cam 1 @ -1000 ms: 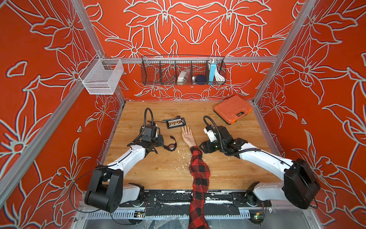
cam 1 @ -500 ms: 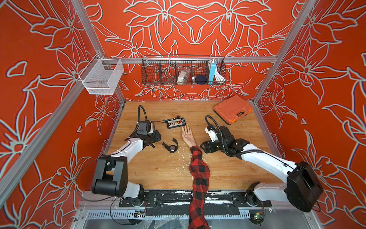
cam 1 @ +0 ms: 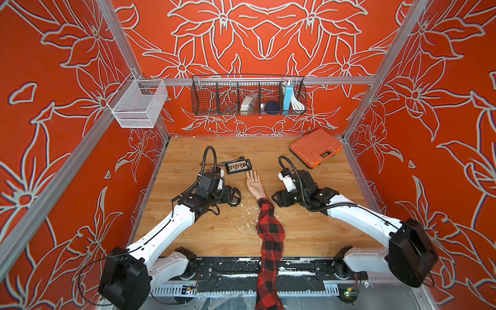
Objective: Take off the watch
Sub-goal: Adjust the watch at the center of the board.
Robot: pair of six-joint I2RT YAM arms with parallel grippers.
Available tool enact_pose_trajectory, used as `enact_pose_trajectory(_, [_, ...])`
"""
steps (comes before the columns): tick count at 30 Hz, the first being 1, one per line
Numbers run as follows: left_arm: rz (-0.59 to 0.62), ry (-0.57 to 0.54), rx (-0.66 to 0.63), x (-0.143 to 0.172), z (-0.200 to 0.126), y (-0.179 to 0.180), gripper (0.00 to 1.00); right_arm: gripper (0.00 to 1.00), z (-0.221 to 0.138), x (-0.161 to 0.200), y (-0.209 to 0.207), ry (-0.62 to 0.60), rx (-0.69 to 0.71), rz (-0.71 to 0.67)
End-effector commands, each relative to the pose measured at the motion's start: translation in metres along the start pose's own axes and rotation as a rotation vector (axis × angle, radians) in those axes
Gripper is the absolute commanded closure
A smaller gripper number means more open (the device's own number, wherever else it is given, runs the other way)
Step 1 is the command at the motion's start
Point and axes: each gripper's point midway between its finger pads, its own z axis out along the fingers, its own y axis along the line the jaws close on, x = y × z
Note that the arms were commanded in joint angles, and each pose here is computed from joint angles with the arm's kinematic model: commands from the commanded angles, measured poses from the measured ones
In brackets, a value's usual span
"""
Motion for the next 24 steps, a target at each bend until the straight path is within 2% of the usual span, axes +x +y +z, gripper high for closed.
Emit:
enact_pose_trajectory(1, [-0.035,0.042,-0.002,0.014,0.011,-0.004,0.53,0.21,0.001,0.0,0.0,0.007,-0.007,0.003])
enact_pose_trajectory(5, [-0.025,0.062,0.039,0.013,0.026,-0.015,0.54,0.22,0.0,0.0,0.0,0.006,-0.003,0.004])
enact_pose_trajectory(8, [-0.019,0.038,0.071,0.004,0.03,-0.023,0.57,0.22,-0.003,0.0,-0.001,0.006,0.003,0.003])
enact_pose_trajectory(14, [0.019,0.024,0.048,-0.014,0.044,-0.025,0.72,0.22,-0.004,0.001,-0.003,0.003,0.01,0.0])
enact_pose_trajectory(20, [0.011,0.065,0.036,-0.025,0.068,-0.013,0.92,0.22,-0.004,0.001,-0.004,0.009,0.015,-0.003])
enact_pose_trajectory(24, [0.005,0.106,0.019,-0.03,0.087,0.003,0.97,0.22,-0.004,0.001,-0.005,0.01,0.02,-0.003])
